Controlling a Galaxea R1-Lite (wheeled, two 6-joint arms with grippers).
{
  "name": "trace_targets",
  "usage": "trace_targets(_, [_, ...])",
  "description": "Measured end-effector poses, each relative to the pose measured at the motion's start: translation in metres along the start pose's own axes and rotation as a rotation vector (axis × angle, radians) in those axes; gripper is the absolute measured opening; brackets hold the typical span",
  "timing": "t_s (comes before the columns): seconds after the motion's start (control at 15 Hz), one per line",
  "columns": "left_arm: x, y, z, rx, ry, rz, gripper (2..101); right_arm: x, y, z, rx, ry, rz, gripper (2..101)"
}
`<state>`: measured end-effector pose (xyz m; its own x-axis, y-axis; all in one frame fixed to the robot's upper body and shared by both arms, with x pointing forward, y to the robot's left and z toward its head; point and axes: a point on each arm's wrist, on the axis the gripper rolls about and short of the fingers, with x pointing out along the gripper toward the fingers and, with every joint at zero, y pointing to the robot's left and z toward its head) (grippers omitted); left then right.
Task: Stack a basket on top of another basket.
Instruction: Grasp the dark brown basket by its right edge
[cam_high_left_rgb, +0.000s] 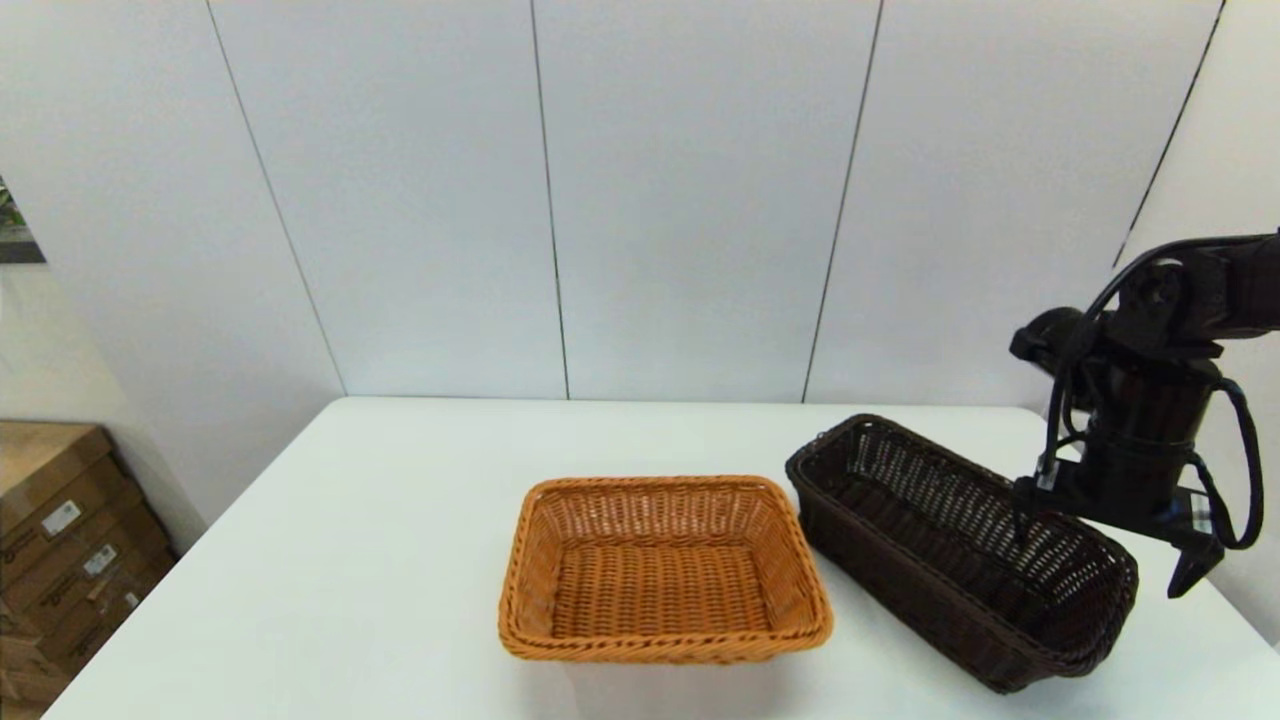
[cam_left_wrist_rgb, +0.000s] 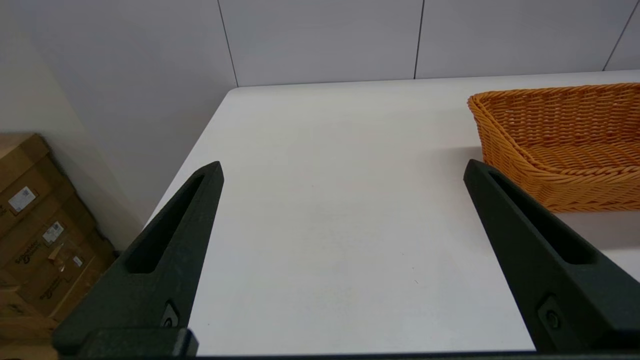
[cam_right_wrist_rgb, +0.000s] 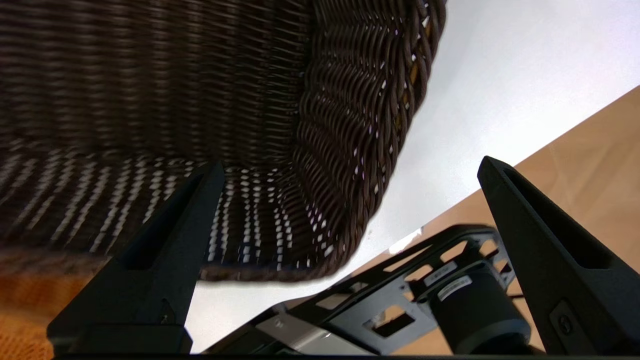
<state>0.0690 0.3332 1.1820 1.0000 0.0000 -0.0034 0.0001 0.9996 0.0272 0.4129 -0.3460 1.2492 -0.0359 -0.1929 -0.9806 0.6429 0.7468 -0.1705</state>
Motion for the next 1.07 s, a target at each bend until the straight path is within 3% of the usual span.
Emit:
trace_targets(0.2, [0.0, 0.0, 0.0, 0.0, 0.0, 0.0, 97.8, 0.018, -0.007, 0.016, 0.042, 0.087, 0.028, 100.5])
trace_targets(0.53, [0.0, 0.0, 0.0, 0.0, 0.0, 0.0, 97.8, 0.026, -0.03, 0.032, 0.059, 0.208, 0.183, 100.5])
trace_targets(0.67, [0.0, 0.0, 0.0, 0.0, 0.0, 0.0, 97.8, 0.026, -0.037, 0.032, 0.026, 0.224, 0.222, 100.5])
trace_targets(0.87, [0.0, 0.0, 0.0, 0.0, 0.0, 0.0, 97.8, 0.032, -0.044, 0.028, -0.069, 0.233, 0.221, 100.5])
trace_targets(1.07, [0.0, 0.0, 0.0, 0.0, 0.0, 0.0, 97.8, 0.041, -0.043, 0.027, -0.073, 0.223, 0.221, 100.5])
